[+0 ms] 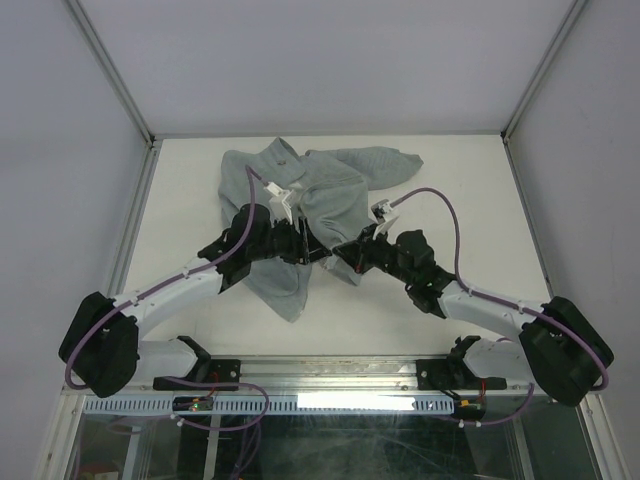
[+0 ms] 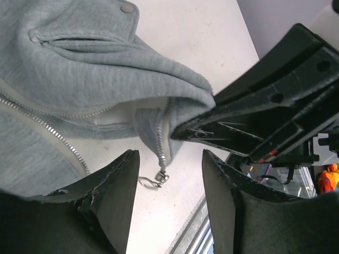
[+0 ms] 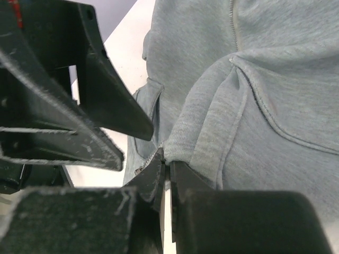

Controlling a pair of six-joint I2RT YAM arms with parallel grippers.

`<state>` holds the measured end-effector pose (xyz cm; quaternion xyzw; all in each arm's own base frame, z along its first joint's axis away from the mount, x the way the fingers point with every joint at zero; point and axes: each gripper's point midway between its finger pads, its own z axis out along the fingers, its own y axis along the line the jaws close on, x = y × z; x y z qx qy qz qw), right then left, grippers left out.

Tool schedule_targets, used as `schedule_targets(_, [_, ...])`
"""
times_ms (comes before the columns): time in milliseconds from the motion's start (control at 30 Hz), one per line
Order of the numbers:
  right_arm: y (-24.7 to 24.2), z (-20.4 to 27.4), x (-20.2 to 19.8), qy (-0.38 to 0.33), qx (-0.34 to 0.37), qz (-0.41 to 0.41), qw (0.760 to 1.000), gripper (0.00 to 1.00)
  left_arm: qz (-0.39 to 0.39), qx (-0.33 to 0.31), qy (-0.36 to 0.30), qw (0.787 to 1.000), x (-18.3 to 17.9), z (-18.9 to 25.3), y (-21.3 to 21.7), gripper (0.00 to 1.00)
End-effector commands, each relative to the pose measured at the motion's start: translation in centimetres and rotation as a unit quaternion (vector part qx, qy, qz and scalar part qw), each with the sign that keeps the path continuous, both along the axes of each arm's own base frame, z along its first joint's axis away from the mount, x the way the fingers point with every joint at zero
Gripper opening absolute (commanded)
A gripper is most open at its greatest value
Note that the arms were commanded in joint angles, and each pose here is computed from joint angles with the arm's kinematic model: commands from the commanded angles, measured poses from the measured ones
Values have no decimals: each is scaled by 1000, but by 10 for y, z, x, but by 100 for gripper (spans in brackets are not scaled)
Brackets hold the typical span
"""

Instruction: Zip up the jacket

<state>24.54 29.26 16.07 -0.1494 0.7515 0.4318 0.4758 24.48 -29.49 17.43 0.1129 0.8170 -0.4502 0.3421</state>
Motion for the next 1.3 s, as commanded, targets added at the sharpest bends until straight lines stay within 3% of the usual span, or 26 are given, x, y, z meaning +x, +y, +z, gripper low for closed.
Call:
schedule_targets(0, [6, 41, -4, -50, 57, 19, 997, 0, -37, -52, -25, 998, 6, 28, -15, 50])
schedule_targets(400, [7, 42, -7, -32, 86, 26, 995, 0, -60, -66, 1, 996, -8, 12, -15, 25])
schedule_targets(567, [5, 47, -9, -31, 102, 33, 994, 0, -58, -67, 2, 996, -12, 8, -10, 23])
schedule_targets(767, [7, 43, -12, -25, 101, 48, 993, 0, -56, -82, -9, 995, -15, 14, -5, 1])
schedule_targets(867, [9, 38, -17, -17, 99, 64, 993, 8, -62, -81, -23, 994, -17, 18, -5, 0])
schedule_targets(1100, [10, 29, -32, -2, 99, 131, 986, 36, -91, -87, -62, 990, -27, 32, -3, 0])
schedule_targets(1267, [13, 31, -47, -15, 97, 193, 976, 41, -113, -103, -74, 985, -37, 39, -3, 0])
